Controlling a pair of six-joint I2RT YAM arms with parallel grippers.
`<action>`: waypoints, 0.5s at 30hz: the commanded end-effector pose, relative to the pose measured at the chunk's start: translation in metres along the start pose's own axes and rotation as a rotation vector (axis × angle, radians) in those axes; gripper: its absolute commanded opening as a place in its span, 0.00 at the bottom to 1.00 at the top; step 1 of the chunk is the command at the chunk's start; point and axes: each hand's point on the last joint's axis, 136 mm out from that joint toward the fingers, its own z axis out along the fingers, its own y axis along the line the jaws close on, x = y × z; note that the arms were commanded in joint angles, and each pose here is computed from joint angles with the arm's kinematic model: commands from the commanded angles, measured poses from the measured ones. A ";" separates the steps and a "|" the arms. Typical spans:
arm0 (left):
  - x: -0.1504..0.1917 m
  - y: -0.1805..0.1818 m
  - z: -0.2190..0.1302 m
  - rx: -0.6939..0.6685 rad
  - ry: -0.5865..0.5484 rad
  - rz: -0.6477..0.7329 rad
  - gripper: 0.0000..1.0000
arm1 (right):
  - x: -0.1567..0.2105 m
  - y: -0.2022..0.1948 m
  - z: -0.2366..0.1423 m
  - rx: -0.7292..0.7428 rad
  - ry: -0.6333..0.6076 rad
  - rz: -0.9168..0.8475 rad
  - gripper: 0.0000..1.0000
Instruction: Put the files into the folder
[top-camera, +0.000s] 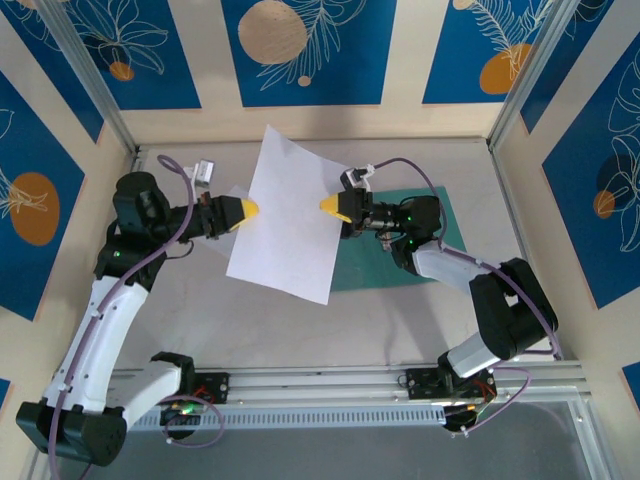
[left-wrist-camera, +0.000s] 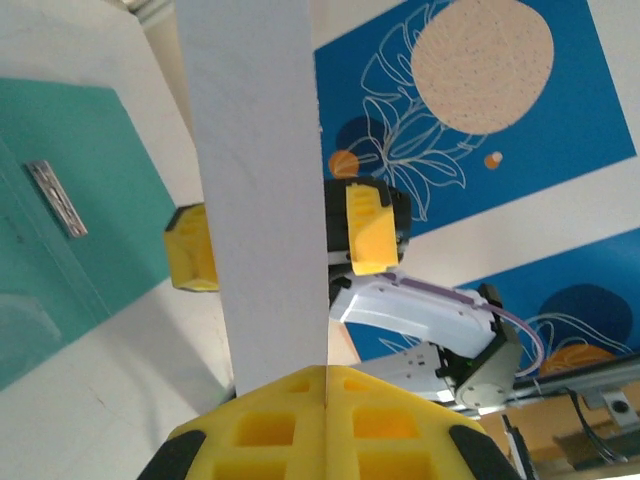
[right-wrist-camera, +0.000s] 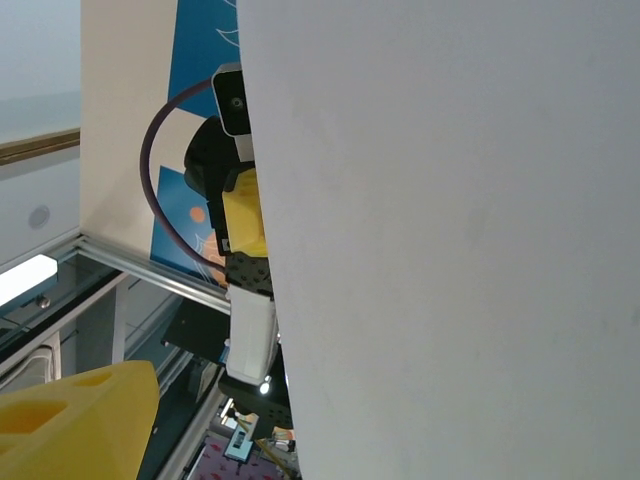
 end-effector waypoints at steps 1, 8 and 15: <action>-0.005 -0.007 -0.006 -0.019 -0.076 0.070 0.00 | 0.009 0.010 0.000 -0.003 0.017 -0.049 0.86; -0.004 -0.008 -0.010 -0.035 -0.100 0.088 0.00 | 0.010 0.010 -0.001 0.001 0.013 -0.053 0.86; -0.003 -0.015 -0.008 0.025 -0.092 0.072 0.00 | 0.012 0.009 -0.001 0.001 0.020 -0.047 0.86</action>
